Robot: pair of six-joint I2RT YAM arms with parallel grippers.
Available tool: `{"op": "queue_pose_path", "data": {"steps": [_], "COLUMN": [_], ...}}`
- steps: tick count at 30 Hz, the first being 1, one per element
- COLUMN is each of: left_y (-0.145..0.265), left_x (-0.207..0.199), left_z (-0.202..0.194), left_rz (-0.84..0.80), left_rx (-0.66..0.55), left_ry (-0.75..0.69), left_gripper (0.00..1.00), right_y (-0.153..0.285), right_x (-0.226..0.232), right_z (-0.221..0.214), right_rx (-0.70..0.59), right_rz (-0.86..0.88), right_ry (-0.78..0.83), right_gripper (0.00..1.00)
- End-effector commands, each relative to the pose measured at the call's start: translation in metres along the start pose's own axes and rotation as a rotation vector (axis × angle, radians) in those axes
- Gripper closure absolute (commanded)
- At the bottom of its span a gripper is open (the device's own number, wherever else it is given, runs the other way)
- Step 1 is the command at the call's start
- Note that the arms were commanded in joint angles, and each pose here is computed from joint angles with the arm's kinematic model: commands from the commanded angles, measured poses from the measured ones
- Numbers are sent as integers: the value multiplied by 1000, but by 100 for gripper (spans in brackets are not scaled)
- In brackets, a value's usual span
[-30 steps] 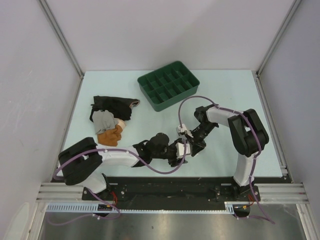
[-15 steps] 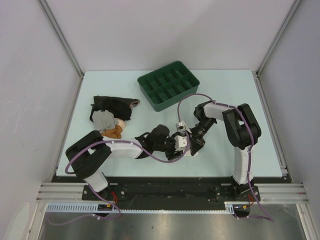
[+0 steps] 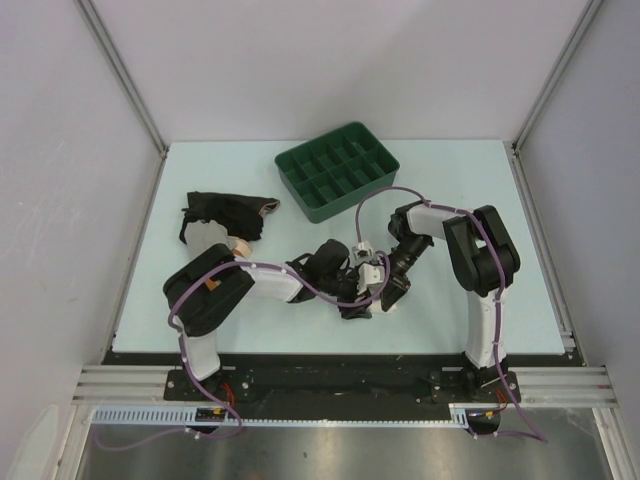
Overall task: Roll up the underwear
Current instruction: Roll the underwear to the center of the board.
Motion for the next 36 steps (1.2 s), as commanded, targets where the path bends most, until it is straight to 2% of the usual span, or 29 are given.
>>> {"op": "queue_pose_path", "data": {"steps": [1,11,20,28,36], "left_y": [-3,9,12,31,28], "left_x": [7,14,25,30,25], "left_z": [3,18,14,24,19], "left_rz": [-9,36,152,297,263], "left_rx": [-14,-98,-104,-211,-201], "left_ry": [35,66,84,32,52], "left_gripper": [33,31,27,27,23], "right_y": [0,-1,-2,-2,-3], "right_x": [-12,-14,-13,-13,-14], "right_z": [-19,-18,-18,-16,-19], "right_rx": [101,115,120,100,108], "right_rz": [-22,-37,-43,-57,-82], "right_ry": [-7,8,10,-2,3], "right_gripper": [95,95,95,95,95]}}
Point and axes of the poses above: each gripper's point midway between its finger pads, its own y axis back along the fingers, its own x axis along the line the jaws close on, z = x × y, the point moved 5 cm from there along y, back along the fingers, and after that the axes turned 1 degree about y, right-handed, at the moved point
